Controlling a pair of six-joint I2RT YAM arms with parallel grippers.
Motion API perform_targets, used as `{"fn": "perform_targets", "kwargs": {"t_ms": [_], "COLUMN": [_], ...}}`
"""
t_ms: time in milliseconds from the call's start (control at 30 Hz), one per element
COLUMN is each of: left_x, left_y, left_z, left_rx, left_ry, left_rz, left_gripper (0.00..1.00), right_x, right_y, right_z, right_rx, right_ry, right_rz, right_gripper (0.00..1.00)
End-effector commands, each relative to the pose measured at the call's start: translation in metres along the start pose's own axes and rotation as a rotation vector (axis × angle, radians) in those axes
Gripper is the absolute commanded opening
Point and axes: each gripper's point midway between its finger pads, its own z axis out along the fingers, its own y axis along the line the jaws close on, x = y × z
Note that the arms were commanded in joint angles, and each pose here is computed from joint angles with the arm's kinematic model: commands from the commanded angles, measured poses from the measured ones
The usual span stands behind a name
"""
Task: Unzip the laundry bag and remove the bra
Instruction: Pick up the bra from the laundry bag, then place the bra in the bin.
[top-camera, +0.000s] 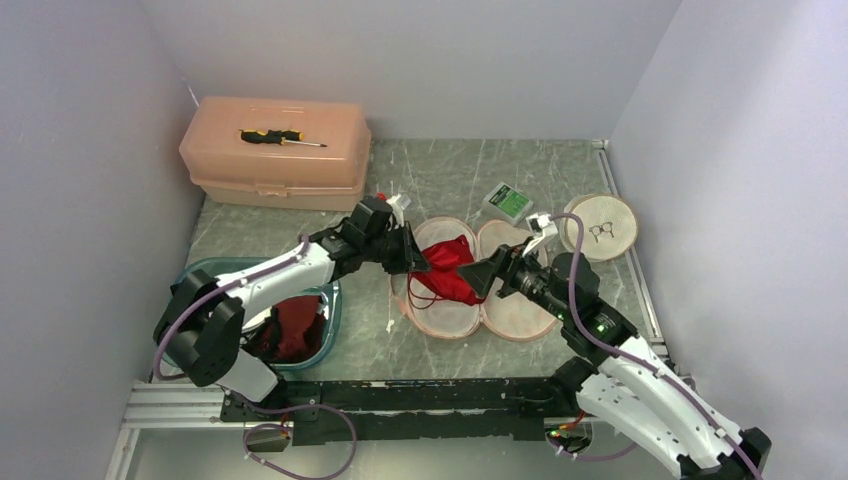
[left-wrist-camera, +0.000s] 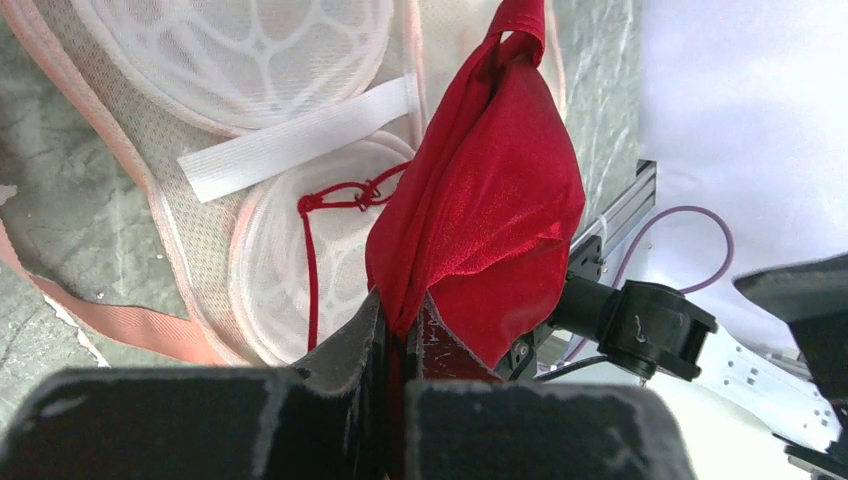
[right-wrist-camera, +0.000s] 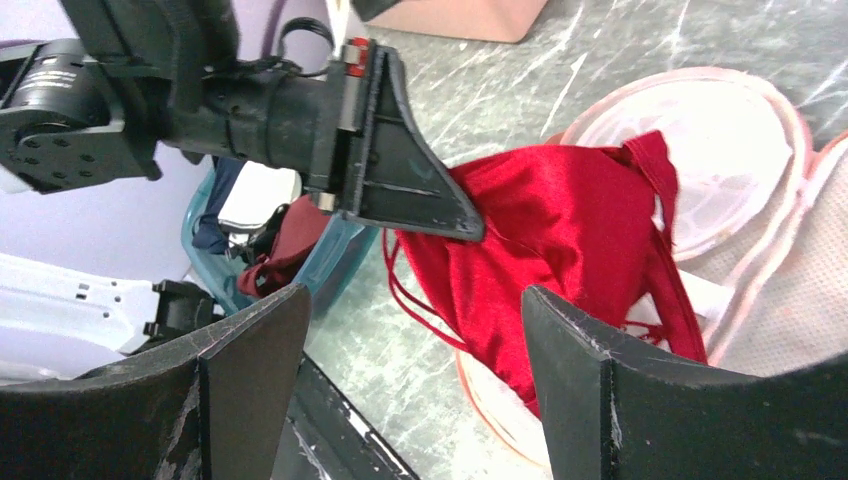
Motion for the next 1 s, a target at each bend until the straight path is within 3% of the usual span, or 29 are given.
{"fn": "perform_targets", "kwargs": {"t_ms": [0, 233, 500, 767, 967], "left_x": [-0.014, -0.039, -0.062, -0.067, -0.053], "left_y": [-0.023, -0.03, -0.034, -0.001, 0.034], "left_z": [-0.024, -0.092, -0.197, -0.313, -0.334], "left_rx": [0.065, 0.003, -0.156, -0.37, -0.604], "left_ry": [-0.092, -0.321, -0.548, -0.842, -0.803], "left_rz": [0.061, 0.121, 0.154, 0.059, -0.023], "left_gripper": [0.03, 0.03, 0.03, 0.03, 0.03], "right_x": [-0.013, -0.033, -0.027, 0.004, 0.051], "right_y": [-0.011, -0.001, 0.007, 0.024, 0.052], "right_z": [-0.01, -0.027, -0.014, 0.036, 0.096], "right_rx": [0.05, 0.012, -0.033, -0.176, -0.201], "right_ry": [-0.105, -0.226, -0.165, 0.02, 0.23], "right_rz": [0.005, -0.004, -0.013, 0.033, 0.006], "right_gripper": [0.81, 0.8, 0.77, 0.69, 0.66]}}
